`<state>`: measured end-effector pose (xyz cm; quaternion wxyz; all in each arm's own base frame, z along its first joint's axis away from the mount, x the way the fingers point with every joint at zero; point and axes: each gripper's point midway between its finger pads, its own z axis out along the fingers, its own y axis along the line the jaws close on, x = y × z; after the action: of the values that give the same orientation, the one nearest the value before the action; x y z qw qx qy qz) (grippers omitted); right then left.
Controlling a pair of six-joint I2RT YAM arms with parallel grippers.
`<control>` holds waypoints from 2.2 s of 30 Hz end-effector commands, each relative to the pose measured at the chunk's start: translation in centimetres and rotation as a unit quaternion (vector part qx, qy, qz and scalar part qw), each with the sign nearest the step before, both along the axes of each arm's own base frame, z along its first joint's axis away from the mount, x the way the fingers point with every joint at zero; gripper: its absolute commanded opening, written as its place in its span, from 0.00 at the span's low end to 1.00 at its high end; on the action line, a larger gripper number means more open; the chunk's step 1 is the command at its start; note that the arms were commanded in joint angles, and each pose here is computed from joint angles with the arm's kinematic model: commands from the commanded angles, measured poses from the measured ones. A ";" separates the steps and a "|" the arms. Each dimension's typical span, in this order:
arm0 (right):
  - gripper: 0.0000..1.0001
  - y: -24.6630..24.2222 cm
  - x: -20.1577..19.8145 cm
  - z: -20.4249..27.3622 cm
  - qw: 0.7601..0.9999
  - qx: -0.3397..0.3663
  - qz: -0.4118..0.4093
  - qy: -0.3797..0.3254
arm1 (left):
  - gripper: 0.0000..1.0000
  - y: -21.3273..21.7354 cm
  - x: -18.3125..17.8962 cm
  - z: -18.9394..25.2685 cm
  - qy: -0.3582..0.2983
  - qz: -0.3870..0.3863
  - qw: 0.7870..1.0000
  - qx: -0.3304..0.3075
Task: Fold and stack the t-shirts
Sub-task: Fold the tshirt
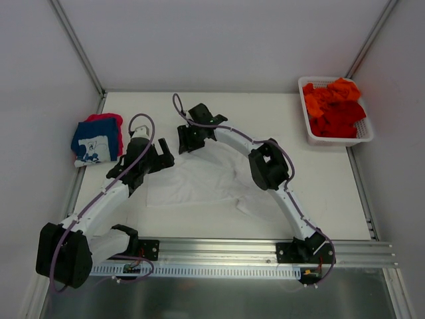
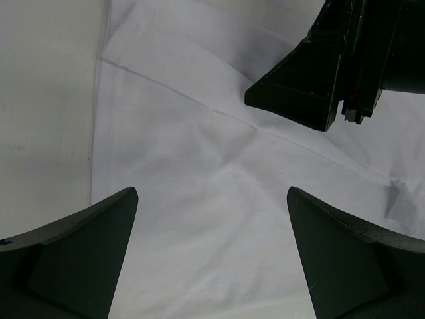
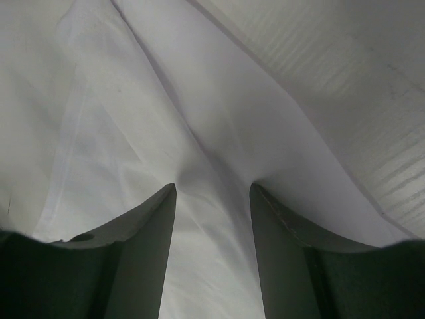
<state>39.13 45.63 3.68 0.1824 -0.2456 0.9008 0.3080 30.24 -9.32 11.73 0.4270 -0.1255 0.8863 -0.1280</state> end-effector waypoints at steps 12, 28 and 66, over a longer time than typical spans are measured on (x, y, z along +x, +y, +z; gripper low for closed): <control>0.44 -0.8 -2.8 4.0 0.999 -0.007 0.042 -0.007 | 0.96 -0.8 1.2 0.1 -0.001 0.001 1.000 -0.024; 0.00 -1.7 -3.6 4.4 0.997 -0.020 0.069 -0.020 | 0.95 -1.0 1.7 -1.2 0.024 0.002 1.000 -0.018; 0.05 -1.4 -5.7 1.5 0.995 -0.002 0.100 0.011 | 0.86 1.6 7.4 -5.8 0.101 0.099 0.976 0.164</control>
<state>33.06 43.09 3.86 0.1278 -0.3279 0.8844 0.3064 38.26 -8.71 6.15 0.3651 -0.1610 0.9161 0.0401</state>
